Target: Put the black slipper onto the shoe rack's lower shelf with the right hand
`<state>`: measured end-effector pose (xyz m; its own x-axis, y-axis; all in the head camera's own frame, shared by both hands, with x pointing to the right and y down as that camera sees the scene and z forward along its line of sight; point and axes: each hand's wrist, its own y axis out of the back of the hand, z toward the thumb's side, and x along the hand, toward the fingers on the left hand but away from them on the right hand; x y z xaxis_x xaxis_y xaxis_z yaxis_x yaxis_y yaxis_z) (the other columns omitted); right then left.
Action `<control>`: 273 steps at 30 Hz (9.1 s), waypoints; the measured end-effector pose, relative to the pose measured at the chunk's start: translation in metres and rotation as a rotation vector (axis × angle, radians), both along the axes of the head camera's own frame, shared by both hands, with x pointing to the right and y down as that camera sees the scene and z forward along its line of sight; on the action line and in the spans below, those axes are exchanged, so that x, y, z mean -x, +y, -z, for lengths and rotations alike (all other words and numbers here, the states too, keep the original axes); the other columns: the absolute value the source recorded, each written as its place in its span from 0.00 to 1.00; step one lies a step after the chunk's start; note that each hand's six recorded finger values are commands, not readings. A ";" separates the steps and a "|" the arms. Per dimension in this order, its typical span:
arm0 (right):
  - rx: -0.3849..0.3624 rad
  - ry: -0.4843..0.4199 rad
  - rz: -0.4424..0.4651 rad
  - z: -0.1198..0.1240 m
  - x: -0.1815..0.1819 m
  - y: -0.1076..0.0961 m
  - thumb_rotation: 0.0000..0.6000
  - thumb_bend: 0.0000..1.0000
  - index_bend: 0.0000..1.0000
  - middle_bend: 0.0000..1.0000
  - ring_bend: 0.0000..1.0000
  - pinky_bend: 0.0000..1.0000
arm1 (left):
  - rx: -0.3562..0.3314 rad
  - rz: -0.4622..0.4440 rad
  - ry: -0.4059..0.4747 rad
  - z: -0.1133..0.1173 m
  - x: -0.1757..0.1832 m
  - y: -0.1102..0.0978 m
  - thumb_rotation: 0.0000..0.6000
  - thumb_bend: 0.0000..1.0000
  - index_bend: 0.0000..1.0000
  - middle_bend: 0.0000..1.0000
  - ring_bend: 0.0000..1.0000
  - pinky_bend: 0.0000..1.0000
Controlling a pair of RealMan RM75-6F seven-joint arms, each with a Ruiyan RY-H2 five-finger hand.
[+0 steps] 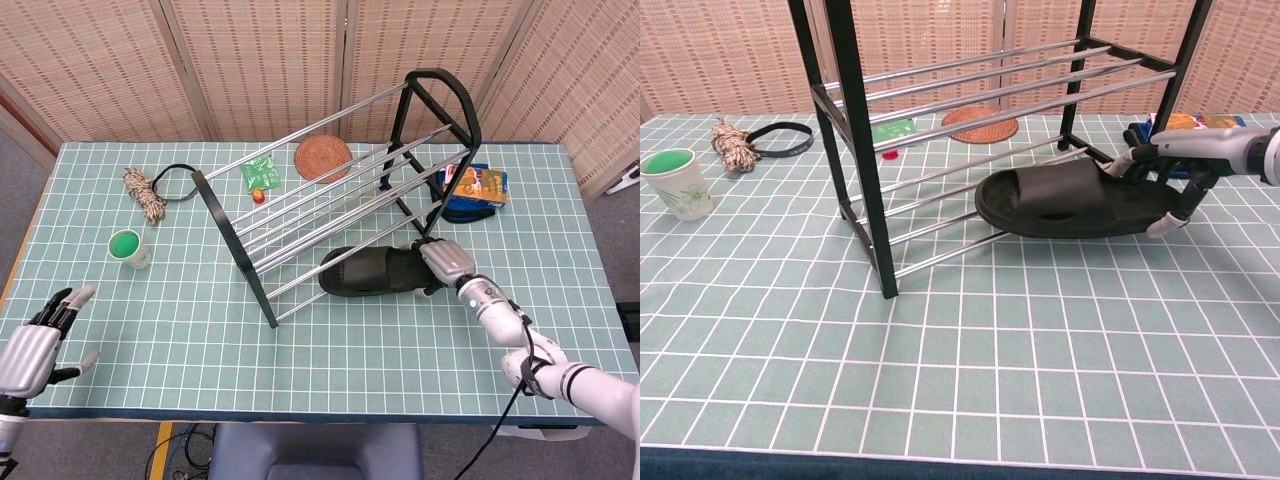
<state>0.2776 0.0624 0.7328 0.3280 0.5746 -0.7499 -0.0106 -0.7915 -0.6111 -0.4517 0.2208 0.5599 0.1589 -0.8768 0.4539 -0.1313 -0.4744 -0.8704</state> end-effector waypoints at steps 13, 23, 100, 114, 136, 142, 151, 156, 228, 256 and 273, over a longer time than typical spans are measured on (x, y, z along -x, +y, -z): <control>-0.009 0.004 -0.011 -0.009 0.007 -0.012 1.00 0.17 0.33 0.26 0.16 0.22 | -0.059 -0.035 0.007 0.024 -0.008 0.020 1.00 0.26 0.05 0.12 0.09 0.29; -0.002 -0.009 -0.013 -0.015 0.016 -0.018 1.00 0.17 0.33 0.26 0.16 0.22 | -0.063 -0.031 0.013 0.026 -0.006 0.020 1.00 0.26 0.05 0.12 0.09 0.29; -0.070 0.056 0.085 0.046 -0.022 0.028 1.00 0.17 0.00 0.00 0.00 0.04 | -0.067 -0.001 -0.014 0.023 0.001 0.011 1.00 0.26 0.06 0.12 0.09 0.29; -0.059 0.117 -0.024 0.052 -0.075 0.050 1.00 0.18 0.00 0.00 0.00 0.04 | -0.047 0.000 -0.032 0.015 -0.002 0.009 1.00 0.26 0.06 0.12 0.09 0.29; 0.014 0.103 -0.036 0.013 -0.053 0.014 1.00 0.18 0.00 0.00 0.00 0.04 | -0.054 0.002 -0.002 0.021 0.001 0.009 1.00 0.26 0.06 0.12 0.09 0.29; 0.021 0.098 -0.029 0.007 -0.046 0.010 1.00 0.18 0.00 0.00 0.00 0.04 | -0.055 0.001 0.005 0.022 0.002 0.009 1.00 0.26 0.06 0.12 0.09 0.29; 0.033 0.094 -0.025 0.000 -0.040 0.008 1.00 0.18 0.00 0.00 0.00 0.04 | -0.058 0.001 0.011 0.024 0.002 0.009 1.00 0.26 0.06 0.12 0.09 0.29; 0.037 0.091 -0.022 -0.003 -0.037 0.006 1.00 0.18 0.00 0.00 0.00 0.04 | -0.060 0.002 0.014 0.025 0.003 0.010 1.00 0.26 0.06 0.12 0.09 0.29; 0.139 0.031 0.188 -0.001 0.026 0.053 1.00 0.18 0.00 0.00 0.00 0.04 | -0.293 0.091 0.046 0.086 0.023 0.033 1.00 0.26 0.08 0.12 0.09 0.31; -0.358 0.165 -0.083 0.114 -0.102 0.082 1.00 0.18 0.00 0.00 0.00 0.04 | -0.142 0.059 -0.024 0.039 0.013 0.013 1.00 0.26 0.08 0.13 0.09 0.31; -0.724 0.448 -0.413 0.187 -0.216 0.149 1.00 0.18 0.00 0.00 0.00 0.04 | 0.035 -0.050 -0.078 -0.027 -0.015 -0.010 1.00 0.26 0.09 0.13 0.10 0.31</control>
